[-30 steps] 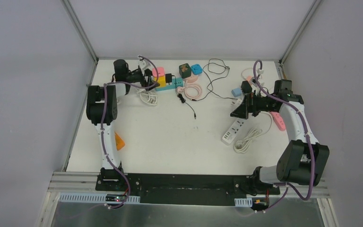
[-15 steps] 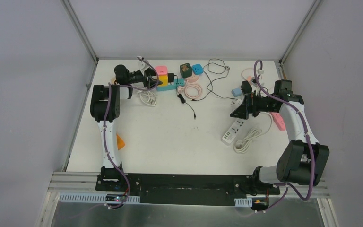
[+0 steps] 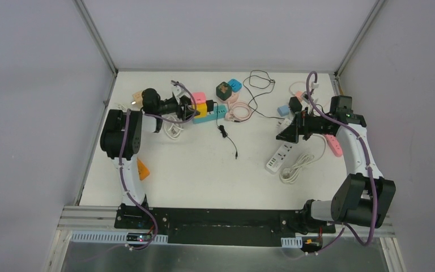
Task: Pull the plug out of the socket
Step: Move the socket to the center of the board.
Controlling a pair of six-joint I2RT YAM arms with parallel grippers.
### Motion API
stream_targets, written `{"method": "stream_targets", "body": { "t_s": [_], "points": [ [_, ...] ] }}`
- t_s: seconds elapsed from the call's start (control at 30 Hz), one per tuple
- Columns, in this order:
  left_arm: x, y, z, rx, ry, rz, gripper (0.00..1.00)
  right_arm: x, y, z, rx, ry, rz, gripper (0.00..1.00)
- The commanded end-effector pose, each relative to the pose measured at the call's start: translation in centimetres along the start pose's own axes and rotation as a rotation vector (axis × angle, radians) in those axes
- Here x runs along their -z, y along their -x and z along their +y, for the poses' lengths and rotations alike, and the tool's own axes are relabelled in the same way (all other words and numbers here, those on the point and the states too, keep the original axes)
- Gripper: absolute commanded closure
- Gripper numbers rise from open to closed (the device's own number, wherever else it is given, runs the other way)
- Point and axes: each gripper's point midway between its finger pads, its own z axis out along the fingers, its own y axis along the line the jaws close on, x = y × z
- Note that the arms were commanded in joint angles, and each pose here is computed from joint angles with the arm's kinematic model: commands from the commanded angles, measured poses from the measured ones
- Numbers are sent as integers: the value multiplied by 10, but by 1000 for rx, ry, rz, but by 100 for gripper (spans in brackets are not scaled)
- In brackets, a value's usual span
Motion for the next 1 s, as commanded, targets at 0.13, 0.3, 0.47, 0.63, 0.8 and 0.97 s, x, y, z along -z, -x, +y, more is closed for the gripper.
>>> {"method": "stream_targets", "body": {
  "t_s": [0.13,0.3,0.47,0.63,0.8,0.97],
  "points": [
    [-21,13,-71,-168,5,264,81,10,22,10,62,-10,-49,0],
    [-23,6,-113,-175,-7,263,81,9,22,12,56,-4,-50,0],
    [-26,-6,-158,-178,-18,253,81,7,21,12,51,-1,-42,0],
    [-32,-12,-199,-190,-35,268,81,3,17,10,50,-10,-18,0],
    [-34,-23,-233,-168,-38,269,81,-8,10,13,63,9,27,0],
    [-37,-44,-260,-129,-73,277,81,-26,-1,20,87,45,95,0]
  ]
}}
